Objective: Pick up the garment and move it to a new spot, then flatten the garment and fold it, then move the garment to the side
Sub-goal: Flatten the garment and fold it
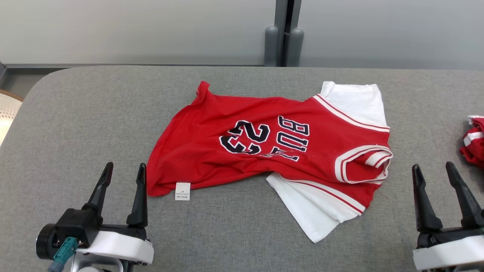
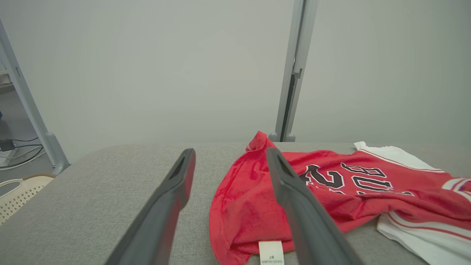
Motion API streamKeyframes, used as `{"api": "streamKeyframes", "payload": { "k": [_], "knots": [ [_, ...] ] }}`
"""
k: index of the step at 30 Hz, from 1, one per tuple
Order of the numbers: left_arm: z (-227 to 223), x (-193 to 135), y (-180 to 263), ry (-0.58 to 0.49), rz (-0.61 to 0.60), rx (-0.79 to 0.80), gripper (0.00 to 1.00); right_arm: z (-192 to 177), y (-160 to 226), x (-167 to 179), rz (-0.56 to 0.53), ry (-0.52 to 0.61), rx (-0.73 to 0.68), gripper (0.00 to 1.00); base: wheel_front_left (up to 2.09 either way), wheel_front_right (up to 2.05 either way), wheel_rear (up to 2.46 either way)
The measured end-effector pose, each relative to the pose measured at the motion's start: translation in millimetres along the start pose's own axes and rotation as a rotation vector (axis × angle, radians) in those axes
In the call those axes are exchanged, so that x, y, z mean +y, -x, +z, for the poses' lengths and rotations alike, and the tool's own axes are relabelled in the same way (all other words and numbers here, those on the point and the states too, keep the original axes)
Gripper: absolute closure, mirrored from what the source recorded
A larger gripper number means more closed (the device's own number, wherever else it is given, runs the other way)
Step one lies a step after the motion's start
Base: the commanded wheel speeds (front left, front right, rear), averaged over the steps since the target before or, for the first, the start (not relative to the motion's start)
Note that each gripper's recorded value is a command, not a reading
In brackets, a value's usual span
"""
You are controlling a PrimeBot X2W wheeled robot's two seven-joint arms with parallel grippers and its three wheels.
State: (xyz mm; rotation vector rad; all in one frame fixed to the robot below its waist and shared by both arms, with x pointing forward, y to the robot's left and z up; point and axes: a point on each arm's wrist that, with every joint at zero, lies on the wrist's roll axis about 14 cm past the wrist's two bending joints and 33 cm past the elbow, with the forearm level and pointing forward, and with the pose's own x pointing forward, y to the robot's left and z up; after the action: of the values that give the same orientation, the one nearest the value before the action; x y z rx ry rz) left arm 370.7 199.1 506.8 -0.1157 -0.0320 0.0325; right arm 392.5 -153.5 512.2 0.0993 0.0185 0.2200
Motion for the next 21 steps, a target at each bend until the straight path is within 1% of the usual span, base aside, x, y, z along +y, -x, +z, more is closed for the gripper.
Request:
{"api": "streamKeyframes", "payload": {
  "k": [6,15,21],
  "knots": [
    [0.6,-1.7,7.2,0.000,-0.005,0.011,0.00,7.3,15.2,1.1,-0.021,-0.007,-0.006,0.00,0.00,0.00,0.00],
    [-0.7,-1.8,8.1,0.002,-0.004,0.027,0.00,9.4,15.0,2.2,-0.020,-0.003,-0.010,0.00,0.00,0.00,0.00],
    [-29.7,-3.1,5.9,0.030,0.000,0.131,0.00,3.9,10.0,5.4,-0.011,-0.014,0.004,0.00,0.00,0.00,0.00]
  ]
}}
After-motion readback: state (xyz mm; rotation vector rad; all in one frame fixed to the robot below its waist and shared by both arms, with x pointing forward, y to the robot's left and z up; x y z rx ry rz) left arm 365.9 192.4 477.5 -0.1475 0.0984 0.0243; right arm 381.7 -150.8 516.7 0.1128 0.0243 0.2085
